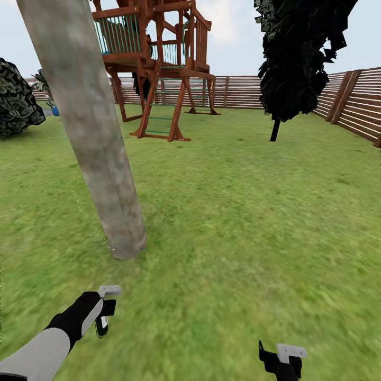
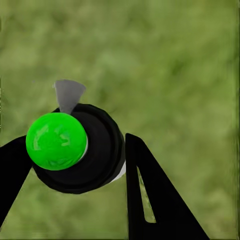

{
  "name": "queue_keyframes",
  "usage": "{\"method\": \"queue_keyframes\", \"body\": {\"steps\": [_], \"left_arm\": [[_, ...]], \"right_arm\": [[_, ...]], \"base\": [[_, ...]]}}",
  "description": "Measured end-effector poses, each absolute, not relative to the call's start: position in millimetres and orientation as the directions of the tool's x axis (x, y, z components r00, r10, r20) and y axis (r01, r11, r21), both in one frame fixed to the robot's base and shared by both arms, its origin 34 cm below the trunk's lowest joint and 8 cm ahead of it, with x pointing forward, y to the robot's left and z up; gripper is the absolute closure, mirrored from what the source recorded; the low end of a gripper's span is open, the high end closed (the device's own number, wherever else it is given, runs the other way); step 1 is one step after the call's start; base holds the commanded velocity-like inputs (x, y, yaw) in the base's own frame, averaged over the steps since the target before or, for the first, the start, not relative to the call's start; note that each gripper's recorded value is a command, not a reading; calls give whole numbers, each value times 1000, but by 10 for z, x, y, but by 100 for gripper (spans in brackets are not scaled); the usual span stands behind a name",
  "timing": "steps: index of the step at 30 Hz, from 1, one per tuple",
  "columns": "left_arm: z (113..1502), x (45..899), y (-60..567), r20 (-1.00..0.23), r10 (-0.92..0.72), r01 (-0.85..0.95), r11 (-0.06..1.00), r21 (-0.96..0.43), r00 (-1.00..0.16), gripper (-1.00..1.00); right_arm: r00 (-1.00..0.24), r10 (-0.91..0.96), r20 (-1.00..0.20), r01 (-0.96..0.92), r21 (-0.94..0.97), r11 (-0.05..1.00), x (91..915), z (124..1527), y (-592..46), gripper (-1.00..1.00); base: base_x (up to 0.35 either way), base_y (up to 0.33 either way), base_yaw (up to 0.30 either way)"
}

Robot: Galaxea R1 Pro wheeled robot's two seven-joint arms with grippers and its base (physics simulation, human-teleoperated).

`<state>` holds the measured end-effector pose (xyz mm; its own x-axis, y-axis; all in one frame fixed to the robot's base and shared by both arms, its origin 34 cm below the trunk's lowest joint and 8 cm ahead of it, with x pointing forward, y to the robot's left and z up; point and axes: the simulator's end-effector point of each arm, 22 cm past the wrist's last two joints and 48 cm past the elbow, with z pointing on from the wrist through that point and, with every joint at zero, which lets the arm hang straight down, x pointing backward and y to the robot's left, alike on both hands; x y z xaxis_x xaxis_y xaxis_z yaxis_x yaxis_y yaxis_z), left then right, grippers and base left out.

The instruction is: In the garden, pick up the pesticide atomizer on the floor and spray pesticide onto both trees until each tree trunk is fully covered.

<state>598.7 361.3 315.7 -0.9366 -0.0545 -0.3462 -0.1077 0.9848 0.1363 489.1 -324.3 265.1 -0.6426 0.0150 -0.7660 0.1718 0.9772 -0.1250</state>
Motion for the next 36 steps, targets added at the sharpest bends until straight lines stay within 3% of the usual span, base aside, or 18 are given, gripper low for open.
{"method": "queue_keyframes", "body": {"steps": [4, 11, 17, 22, 28, 36], "left_arm": [[3480, 6378, 3557, -434, -31, -96, 987, 130, -900, 100], [3640, 6380, 4051, -409, -52, -133, 976, 172, -911, 100], [3891, 6735, 3603, -429, -50, -107, 988, 112, -902, 100], [4089, 6687, 4431, -430, -55, -161, 964, 213, -901, 100], [4125, 6826, 4065, -454, -52, -139, 977, 159, -889, 100], [4343, 6899, 3947, -449, -26, -110, 981, 162, -893, 100]], "right_arm": [[-643, 14, -766, 171, -125, 977, 4891, 2651, -3244, -100], [-643, 13, -766, 170, -126, 977, 4891, 2650, -3243, -100], [-643, 13, -766, 170, -126, 977, 4892, 2651, -3243, -100], [-643, 13, -766, 169, -125, 978, 4892, 2650, -3234, -100], [-643, 15, -766, 171, -124, 977, 4891, 2649, -3233, -100], [-643, 14, -766, 170, -124, 978, 4891, 2650, -3232, -100]], "base": [[-14, -4, 0], [0, 0, 0], [0, 0, 0], [0, 0, 36], [0, 0, 215], [0, 0, 13]]}}
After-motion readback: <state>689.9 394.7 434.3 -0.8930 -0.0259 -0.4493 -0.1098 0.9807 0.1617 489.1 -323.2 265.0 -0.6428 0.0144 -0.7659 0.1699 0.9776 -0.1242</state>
